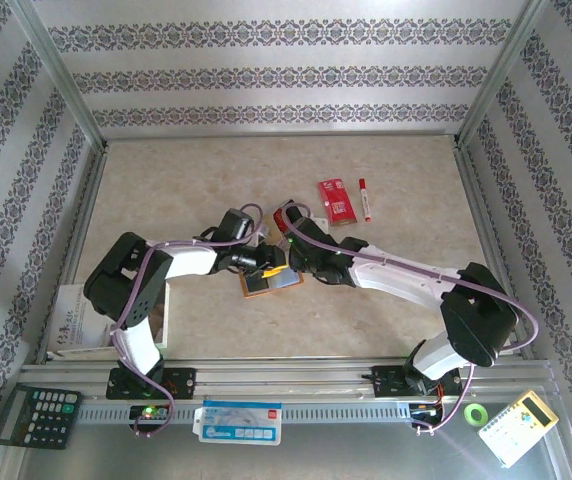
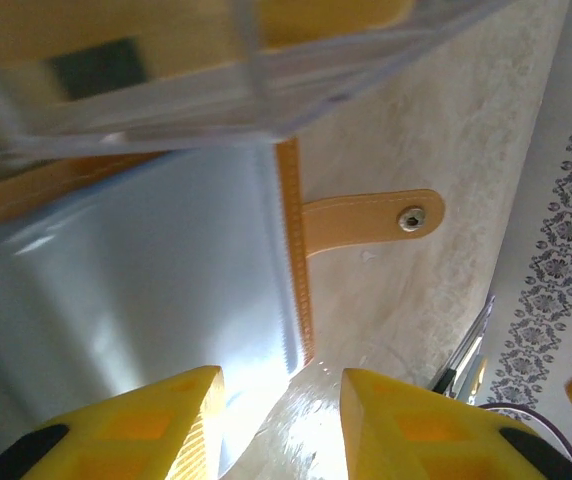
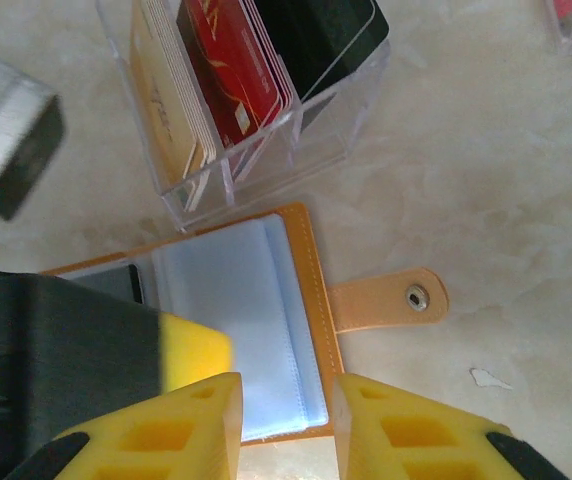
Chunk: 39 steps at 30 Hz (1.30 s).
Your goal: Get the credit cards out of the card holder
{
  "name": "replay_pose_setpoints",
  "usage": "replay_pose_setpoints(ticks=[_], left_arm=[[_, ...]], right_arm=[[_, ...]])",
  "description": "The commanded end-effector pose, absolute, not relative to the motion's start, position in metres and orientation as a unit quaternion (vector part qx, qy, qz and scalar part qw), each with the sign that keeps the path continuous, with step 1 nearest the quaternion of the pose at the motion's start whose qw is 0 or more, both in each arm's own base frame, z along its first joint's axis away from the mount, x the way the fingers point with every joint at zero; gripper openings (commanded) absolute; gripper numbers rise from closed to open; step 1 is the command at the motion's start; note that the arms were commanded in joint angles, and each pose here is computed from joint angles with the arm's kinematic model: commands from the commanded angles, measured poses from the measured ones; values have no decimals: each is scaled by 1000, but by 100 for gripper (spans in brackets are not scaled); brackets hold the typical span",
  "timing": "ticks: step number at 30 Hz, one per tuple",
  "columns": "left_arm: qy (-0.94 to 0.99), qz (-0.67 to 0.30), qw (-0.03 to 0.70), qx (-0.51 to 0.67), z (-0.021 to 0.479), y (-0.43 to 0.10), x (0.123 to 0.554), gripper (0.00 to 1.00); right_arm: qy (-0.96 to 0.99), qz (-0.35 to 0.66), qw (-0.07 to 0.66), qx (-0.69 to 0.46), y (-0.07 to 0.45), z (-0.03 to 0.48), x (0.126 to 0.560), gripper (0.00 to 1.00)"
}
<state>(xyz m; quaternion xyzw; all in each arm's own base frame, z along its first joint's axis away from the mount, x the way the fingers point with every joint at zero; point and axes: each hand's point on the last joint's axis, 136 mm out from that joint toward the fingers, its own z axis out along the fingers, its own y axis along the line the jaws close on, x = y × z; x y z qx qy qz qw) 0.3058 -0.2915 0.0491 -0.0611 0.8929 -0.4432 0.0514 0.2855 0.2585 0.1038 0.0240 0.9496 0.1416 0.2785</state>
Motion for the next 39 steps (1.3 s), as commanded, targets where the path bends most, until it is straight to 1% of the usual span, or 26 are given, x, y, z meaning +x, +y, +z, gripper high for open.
replay_pose_setpoints(ticks=[1, 5, 10, 13, 15, 18, 23, 27, 31, 39], left_arm=[[892, -442, 74, -55, 54, -302, 315, 36], [907, -409, 85, -54, 49, -292, 312, 36], [911, -391, 123, -50, 79, -275, 311, 36], [907, -384, 154, -73, 97, -254, 313, 40], [907, -371, 170, -101, 100, -232, 314, 44], [904, -356, 186, -148, 96, -200, 312, 48], [893, -349, 182, -218, 83, -161, 305, 52], [890, -353, 174, -230, 77, -157, 302, 53], [886, -366, 167, -231, 74, -161, 302, 52], [885, -380, 150, -223, 68, -168, 303, 50]], right_arm=[[944, 142, 295, 46, 249, 108, 289, 31], [943, 142, 297, 49, 247, 108, 288, 31], [941, 154, 300, 41, 251, 111, 288, 31], [936, 184, 298, 33, 262, 112, 290, 33], [931, 227, 287, 18, 277, 110, 290, 33], [926, 266, 268, 2, 294, 107, 289, 34], [920, 321, 224, -29, 326, 100, 286, 35], [922, 342, 178, -46, 350, 85, 286, 36], [926, 340, 159, -44, 359, 72, 291, 35], [950, 277, 142, 0, 346, 40, 299, 32]])
